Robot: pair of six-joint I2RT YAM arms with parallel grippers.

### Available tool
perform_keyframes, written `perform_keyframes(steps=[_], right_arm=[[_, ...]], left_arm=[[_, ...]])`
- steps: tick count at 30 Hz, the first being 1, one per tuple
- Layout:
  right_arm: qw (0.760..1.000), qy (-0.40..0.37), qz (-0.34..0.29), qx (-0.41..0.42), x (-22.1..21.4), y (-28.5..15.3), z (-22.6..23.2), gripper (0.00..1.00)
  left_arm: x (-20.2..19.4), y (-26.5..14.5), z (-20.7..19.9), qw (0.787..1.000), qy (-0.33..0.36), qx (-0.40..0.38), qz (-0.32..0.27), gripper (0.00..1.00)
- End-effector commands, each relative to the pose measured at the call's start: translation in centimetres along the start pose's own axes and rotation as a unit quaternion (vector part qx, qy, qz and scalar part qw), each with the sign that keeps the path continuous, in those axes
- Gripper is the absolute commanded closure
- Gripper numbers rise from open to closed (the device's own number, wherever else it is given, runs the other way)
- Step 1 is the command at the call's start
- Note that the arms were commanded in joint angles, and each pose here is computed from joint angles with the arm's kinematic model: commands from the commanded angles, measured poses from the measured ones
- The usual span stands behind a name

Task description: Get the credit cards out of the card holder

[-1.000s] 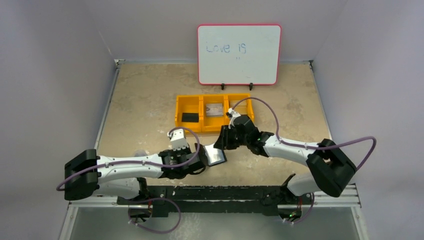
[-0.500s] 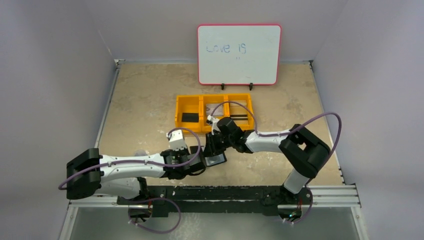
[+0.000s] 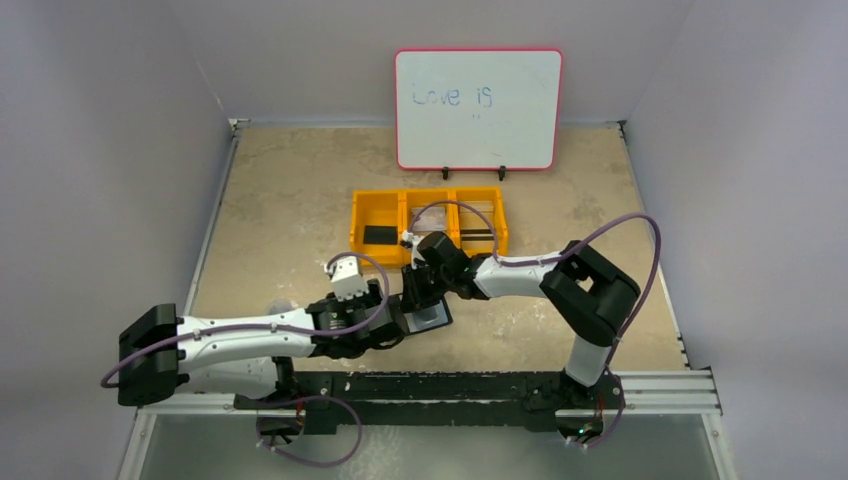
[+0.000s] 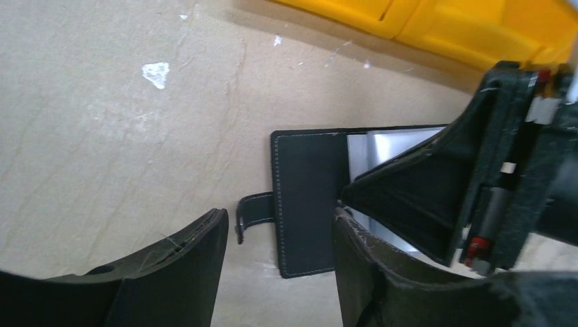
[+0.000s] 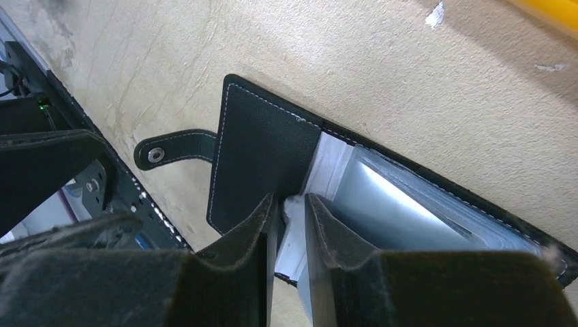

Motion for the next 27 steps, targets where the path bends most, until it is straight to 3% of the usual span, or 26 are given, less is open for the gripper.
perform_keyframes(steps=[1, 7, 15, 27], right_arm=[[1.0, 0.005, 0.009, -0.03, -0.7, 0.0, -0.9, 0.76], [0.999, 0.011, -0.046, -0.013, 1.2, -2.4, 0.8, 0.76], [0.983, 0.056, -0.141, -0.101, 2.9, -7.1, -0.5, 0.7], [0.988, 0.106, -0.086, -0.072, -0.6, -6.1, -1.8, 0.62]], left_arm=[[0.8, -0.2, -1.4, 0.998, -0.047, -0.042, -0.017, 0.41], [-0.8, 0.5, -1.9, 0.996, -0.065, -0.065, 0.007, 0.38], [-1.6, 1.7, -2.4, 0.997, -0.053, -0.052, 0.012, 0.39], [-2.1, 2.2, -2.9, 1.0, 0.003, -0.025, 0.019, 0.49]])
Point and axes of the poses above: each gripper's point midway between its finger pads, its own y axis out along the fingers, its own z axis along the line the jaws close on, x = y × z, the point moved 3 cm from there along -y, back along the fingers, and after that the axes turned 2 degrees about y, right-handed, at the moved point
